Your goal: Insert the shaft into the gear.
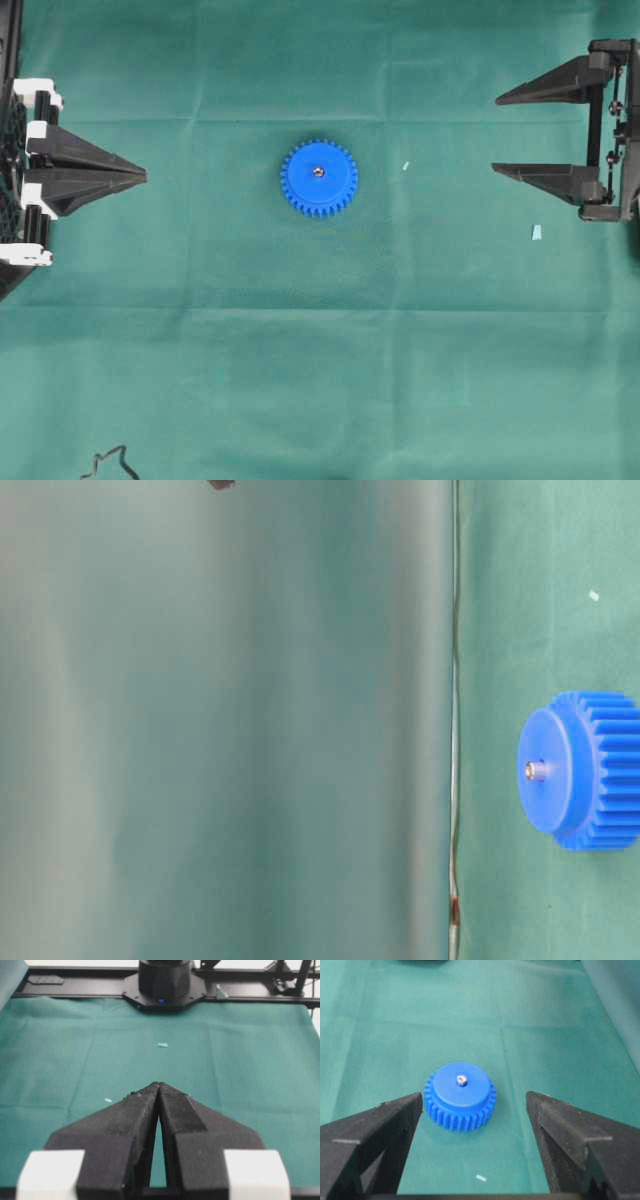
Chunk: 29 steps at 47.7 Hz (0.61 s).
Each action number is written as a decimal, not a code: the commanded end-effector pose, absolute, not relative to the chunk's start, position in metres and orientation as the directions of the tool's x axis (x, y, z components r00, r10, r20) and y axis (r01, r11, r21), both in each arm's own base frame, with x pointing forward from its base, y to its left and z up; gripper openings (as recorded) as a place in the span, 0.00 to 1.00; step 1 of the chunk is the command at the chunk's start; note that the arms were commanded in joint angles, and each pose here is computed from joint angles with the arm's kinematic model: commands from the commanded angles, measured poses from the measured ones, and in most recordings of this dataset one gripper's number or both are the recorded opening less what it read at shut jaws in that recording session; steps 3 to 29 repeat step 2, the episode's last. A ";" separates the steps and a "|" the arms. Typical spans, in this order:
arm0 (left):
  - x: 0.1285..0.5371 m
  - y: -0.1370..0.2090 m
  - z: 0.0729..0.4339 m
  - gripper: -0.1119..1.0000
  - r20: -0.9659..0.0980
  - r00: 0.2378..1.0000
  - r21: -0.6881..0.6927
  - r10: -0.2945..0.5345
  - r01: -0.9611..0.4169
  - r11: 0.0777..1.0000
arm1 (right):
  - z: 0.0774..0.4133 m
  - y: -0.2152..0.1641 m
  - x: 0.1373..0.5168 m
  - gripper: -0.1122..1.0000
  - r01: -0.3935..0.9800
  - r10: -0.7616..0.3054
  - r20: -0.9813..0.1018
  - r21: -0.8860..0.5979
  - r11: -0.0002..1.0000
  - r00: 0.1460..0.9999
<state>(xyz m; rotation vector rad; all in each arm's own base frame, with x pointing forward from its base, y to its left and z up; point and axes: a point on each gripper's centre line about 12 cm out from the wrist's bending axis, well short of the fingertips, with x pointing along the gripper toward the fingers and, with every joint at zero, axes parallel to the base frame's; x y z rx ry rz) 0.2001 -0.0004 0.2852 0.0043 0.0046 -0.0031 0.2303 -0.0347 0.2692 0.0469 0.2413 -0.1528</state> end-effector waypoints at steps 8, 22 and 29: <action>0.203 0.000 0.294 0.10 0.015 1.000 0.007 -0.002 0.002 1.000 | 0.275 -0.035 0.231 0.90 0.156 -0.146 -0.219 0.030 0.987 0.965; 0.203 0.000 0.294 0.10 0.015 1.000 0.007 -0.002 0.002 1.000 | 0.275 -0.035 0.231 0.90 0.156 -0.146 -0.219 0.030 0.987 0.965; 0.203 0.000 0.294 0.10 0.015 1.000 0.007 -0.002 0.002 1.000 | 0.275 -0.035 0.231 0.90 0.156 -0.146 -0.219 0.030 0.987 0.965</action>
